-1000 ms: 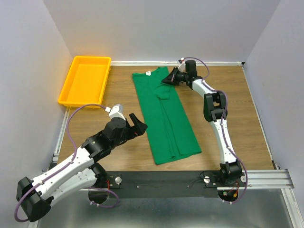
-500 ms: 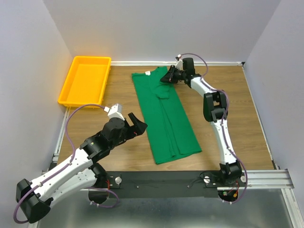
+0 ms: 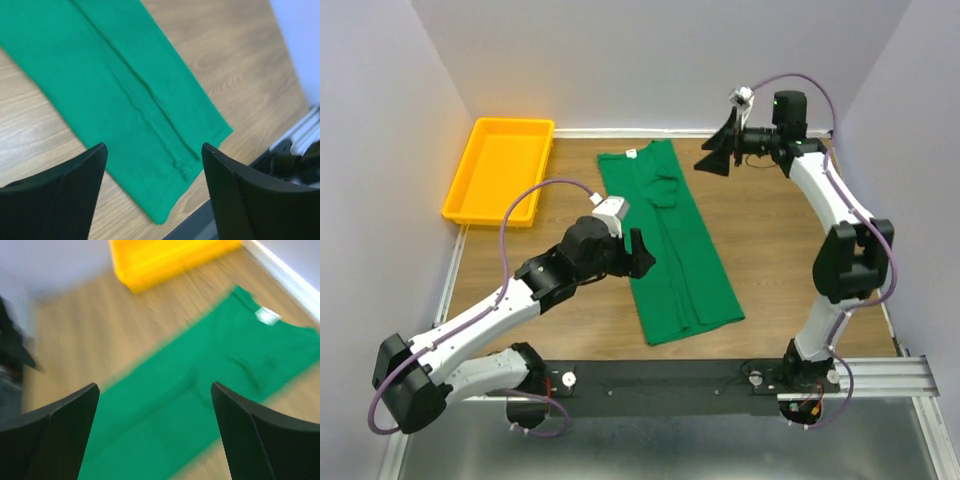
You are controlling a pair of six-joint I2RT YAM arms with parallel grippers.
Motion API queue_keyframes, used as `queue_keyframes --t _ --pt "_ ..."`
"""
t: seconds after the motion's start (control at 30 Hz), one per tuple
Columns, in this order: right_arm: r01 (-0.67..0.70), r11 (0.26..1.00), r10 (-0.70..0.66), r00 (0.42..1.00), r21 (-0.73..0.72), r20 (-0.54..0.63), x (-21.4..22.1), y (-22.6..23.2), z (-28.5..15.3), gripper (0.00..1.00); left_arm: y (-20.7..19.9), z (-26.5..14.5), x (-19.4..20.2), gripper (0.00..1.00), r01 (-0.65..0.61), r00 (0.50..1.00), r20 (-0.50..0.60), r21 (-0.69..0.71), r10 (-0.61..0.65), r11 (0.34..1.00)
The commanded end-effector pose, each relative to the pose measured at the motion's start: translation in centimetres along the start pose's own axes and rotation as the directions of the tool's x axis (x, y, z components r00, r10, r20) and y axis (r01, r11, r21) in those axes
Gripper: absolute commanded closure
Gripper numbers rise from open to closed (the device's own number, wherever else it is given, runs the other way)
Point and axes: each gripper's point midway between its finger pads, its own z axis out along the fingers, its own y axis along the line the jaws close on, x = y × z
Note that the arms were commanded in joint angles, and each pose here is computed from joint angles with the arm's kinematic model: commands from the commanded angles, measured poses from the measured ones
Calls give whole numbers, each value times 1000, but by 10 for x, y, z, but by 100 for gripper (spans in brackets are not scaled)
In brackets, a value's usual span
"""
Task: Fold and stack the t-shirts
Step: Fold the tshirt
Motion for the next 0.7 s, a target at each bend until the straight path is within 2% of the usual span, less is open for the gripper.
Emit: queue_keyframes --t 0.0,0.03,0.07,0.1,0.13,0.17,0.2,0.23,0.27,0.3,0.33,0.4,0.43,0.47,0.53,0.67 --pt "408 901 -432 807 -148 -404 123 34 -35 0 -5 -14 67 19 -176 941 -278 79 191 981" --pt "433 890 -443 746 -143 -498 146 29 -47 0 -7 -18 84 20 -193 924 -320 86 210 977" --pt "495 859 -477 685 -129 -551 149 31 -66 0 -16 -24 101 20 -228 902 -351 104 250 968" --pt "505 852 -487 670 -137 -560 158 35 -76 0 -22 -28 113 20 -246 888 -370 123 274 961" --pt "450 882 -438 669 -142 -600 197 42 -97 0 -25 -29 125 20 -260 871 -397 128 290 957" --pt "522 828 -525 589 -207 -614 207 47 -109 0 -25 -28 131 20 -296 861 -399 113 316 948" --pt "580 777 -587 528 -245 -614 212 62 -123 0 -41 -35 150 20 -346 823 -413 176 389 921" --pt "546 780 -596 499 -306 -630 252 81 -137 0 -46 -33 161 20 -380 796 -433 187 423 906" --pt "578 720 -666 421 -383 -616 269 88 -147 0 -50 -32 169 20 -408 782 -432 191 450 893" --pt "589 695 -693 396 -413 -602 278 98 -151 0 -54 -30 177 20 -424 768 -437 201 468 883" --pt "620 661 -722 371 -423 -583 276 112 -156 0 -61 -33 196 20 -459 728 -455 232 513 858" --pt "580 678 -727 433 -452 -533 290 143 -157 0 -68 -31 207 21 -507 707 -436 236 557 829" --pt "572 686 -724 476 -450 -498 289 154 -152 0 -69 -30 220 21 -534 678 -454 235 578 812" --pt "557 698 -714 501 -449 -489 293 159 -151 0 -63 -26 220 23 -552 676 -464 195 572 811" --pt "542 719 -694 533 -435 -484 297 165 -149 0 -56 -18 230 30 -584 646 -492 171 583 793" --pt "535 743 -668 557 -403 -493 299 163 -147 1 -40 -3 229 32 -653 627 -514 62 585 755"
